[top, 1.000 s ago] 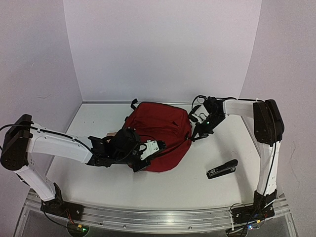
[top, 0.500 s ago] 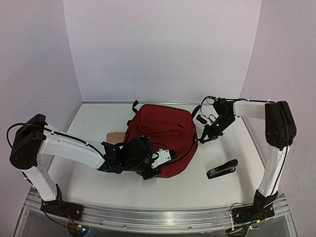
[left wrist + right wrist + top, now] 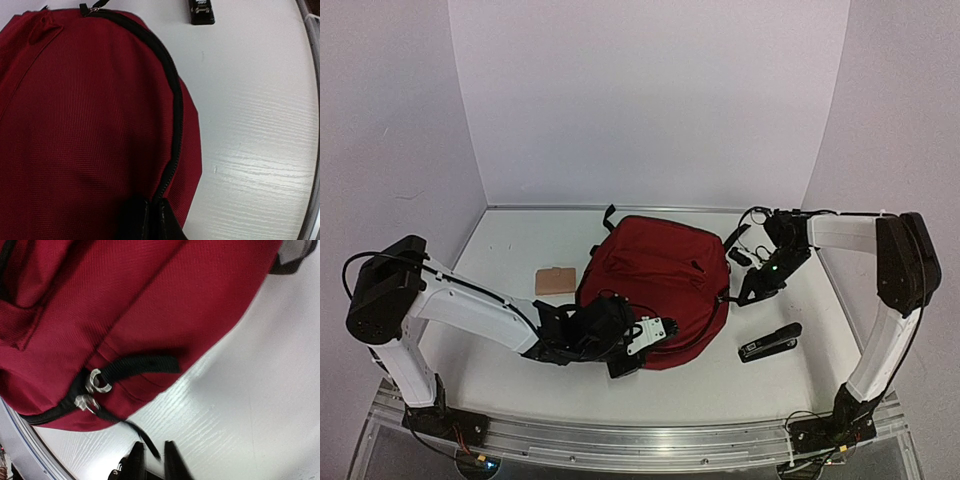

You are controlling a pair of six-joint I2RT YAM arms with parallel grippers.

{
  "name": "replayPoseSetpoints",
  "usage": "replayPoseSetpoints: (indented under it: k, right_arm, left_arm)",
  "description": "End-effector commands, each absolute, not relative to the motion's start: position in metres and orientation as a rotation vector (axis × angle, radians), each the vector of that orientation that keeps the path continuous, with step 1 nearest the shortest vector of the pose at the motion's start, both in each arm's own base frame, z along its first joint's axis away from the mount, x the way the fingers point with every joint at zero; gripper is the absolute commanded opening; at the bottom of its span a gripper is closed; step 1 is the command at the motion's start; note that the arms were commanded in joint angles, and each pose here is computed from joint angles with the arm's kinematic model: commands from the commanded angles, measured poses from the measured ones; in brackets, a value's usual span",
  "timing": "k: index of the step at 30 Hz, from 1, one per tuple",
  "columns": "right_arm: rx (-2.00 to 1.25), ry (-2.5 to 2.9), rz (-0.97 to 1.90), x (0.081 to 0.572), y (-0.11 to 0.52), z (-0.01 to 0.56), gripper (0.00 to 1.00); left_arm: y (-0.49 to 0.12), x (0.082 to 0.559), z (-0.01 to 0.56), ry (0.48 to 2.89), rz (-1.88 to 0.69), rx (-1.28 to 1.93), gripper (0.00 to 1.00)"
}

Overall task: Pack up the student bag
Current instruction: Zip the student bag at the center of the board.

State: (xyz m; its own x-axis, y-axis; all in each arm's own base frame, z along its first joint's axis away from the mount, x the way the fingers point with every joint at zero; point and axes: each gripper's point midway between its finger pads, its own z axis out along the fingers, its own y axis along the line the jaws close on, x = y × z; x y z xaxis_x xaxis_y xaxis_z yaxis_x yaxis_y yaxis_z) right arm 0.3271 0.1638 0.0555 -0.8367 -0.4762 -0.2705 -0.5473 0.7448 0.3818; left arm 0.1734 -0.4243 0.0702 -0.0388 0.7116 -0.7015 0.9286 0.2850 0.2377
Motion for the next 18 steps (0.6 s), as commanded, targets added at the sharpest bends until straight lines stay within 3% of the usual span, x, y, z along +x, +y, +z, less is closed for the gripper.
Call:
replayPoseSetpoints:
  k: [1, 3, 8, 10, 12, 18]
  right_arm:
    - [-0.811, 2.737, 0.609, 0.348, 0.156, 0.078, 0.48]
    - [-0.800, 2.673, 0.616, 0.368, 0.163, 0.099, 0.62]
    - [-0.750, 2.526, 0.617, 0.427, 0.181, 0.149, 0.80]
    - [-0.725, 2.492, 0.613, 0.449, 0.186, 0.157, 0.85]
    - [-0.659, 2.480, 0.628, 0.474, 0.192, 0.157, 0.89]
    - [-0.531, 2.429, 0.646, 0.530, 0.204, 0.156, 0.96]
  left_arm:
    - [-0.398, 0.202, 0.067, 1.959, -0.286, 1.321, 0.22]
    - [-0.397, 0.204, 0.074, 1.979, -0.323, 1.272, 0.34]
    - [-0.384, 0.210, 0.101, 2.055, -0.411, 1.044, 0.61]
    - [-0.374, 0.211, 0.107, 2.121, -0.442, 0.910, 0.76]
    - [-0.367, 0.207, 0.109, 2.189, -0.512, 0.780, 0.98]
    - [-0.327, 0.190, 0.100, 2.335, -0.667, 0.380, 1.00]
